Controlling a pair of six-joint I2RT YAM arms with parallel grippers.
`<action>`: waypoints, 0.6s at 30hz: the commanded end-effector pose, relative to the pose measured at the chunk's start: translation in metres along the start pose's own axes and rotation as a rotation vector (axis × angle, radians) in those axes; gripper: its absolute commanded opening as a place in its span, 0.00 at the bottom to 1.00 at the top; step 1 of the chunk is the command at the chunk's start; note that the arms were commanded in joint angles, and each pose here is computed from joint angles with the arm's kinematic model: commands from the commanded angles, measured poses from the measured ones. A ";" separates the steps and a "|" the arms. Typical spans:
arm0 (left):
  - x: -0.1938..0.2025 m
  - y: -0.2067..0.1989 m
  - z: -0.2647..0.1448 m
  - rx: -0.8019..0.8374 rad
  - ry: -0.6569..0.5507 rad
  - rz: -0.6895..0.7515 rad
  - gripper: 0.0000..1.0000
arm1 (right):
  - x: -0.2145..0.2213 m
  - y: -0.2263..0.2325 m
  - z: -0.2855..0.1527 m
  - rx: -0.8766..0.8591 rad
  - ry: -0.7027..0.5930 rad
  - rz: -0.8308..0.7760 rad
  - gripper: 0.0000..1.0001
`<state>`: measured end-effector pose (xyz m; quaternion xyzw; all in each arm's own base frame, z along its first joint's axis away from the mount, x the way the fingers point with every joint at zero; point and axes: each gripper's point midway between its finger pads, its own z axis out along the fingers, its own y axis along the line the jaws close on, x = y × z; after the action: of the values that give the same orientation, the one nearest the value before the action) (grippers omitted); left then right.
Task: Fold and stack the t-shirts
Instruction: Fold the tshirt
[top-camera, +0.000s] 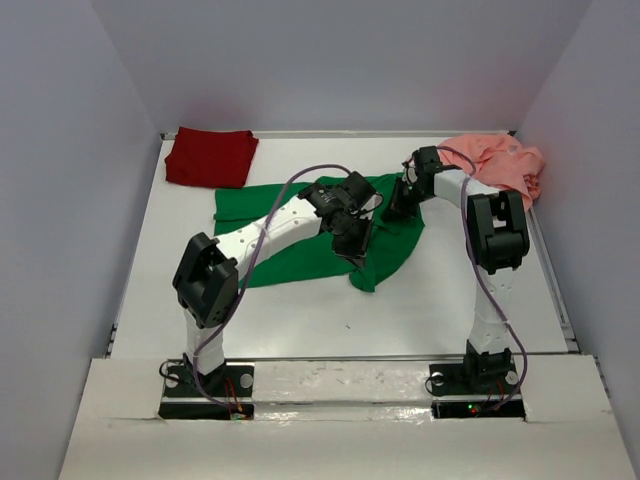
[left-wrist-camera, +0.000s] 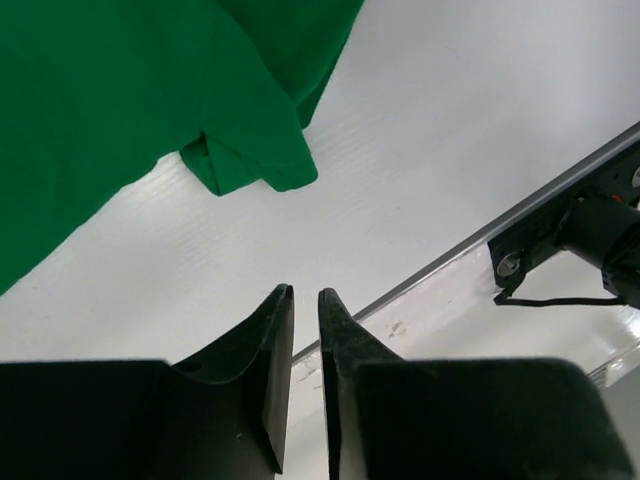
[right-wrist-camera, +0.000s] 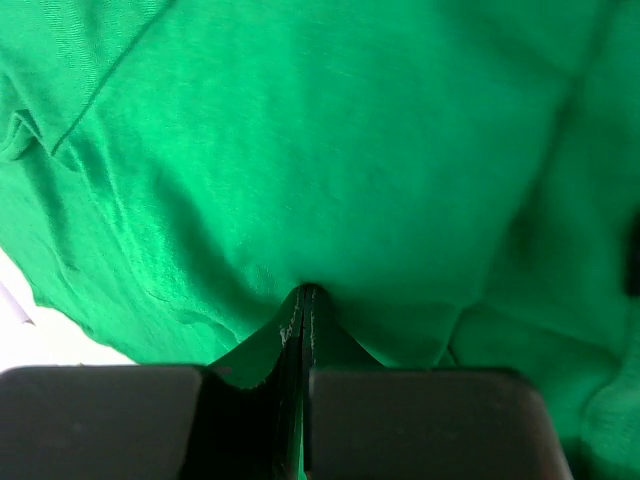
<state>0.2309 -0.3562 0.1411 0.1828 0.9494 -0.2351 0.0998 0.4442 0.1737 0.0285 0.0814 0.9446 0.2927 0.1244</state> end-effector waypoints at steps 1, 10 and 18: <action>0.016 -0.013 -0.001 -0.004 0.059 0.074 0.30 | -0.011 0.015 0.010 -0.017 -0.042 -0.059 0.00; 0.041 -0.033 0.026 -0.036 0.146 0.245 0.37 | -0.016 0.013 0.016 -0.016 -0.049 -0.068 0.00; 0.043 -0.011 0.044 -0.205 0.127 0.346 0.60 | -0.018 0.016 0.014 -0.020 -0.054 -0.072 0.00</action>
<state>0.1777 -0.3862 0.0878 0.3325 0.9308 -0.1391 0.0604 0.4549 0.1877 0.0282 0.0649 0.9409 0.3018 0.1393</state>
